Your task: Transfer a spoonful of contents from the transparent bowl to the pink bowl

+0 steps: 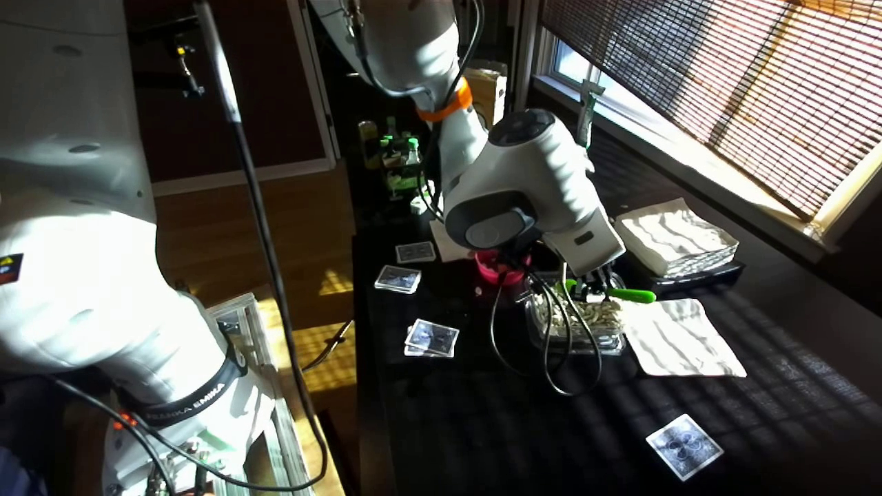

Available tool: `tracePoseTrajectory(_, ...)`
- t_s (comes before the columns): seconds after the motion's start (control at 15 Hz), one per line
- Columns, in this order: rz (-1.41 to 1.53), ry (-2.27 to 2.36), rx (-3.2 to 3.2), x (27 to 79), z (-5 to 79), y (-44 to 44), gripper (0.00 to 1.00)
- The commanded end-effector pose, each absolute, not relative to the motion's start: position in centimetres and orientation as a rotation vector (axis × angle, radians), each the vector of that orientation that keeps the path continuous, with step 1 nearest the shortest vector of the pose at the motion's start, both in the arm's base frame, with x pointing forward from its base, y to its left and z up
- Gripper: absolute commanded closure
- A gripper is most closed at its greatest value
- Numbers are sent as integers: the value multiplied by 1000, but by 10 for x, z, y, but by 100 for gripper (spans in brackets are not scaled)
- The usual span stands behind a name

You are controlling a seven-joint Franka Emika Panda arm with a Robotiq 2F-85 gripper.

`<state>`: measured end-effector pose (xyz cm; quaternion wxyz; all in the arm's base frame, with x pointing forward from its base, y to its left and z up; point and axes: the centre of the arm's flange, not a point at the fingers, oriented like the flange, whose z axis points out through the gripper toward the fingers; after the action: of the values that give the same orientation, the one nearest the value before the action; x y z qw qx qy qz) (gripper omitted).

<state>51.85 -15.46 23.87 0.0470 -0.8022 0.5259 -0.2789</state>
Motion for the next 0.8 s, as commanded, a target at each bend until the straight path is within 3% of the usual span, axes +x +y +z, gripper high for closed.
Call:
tracePoseTrajectory(0.0,-979,1677,-2472,520,230,-159,95)
tracePoseTrajectory(0.73,-1120,1653,-2517,526,218,-145,95)
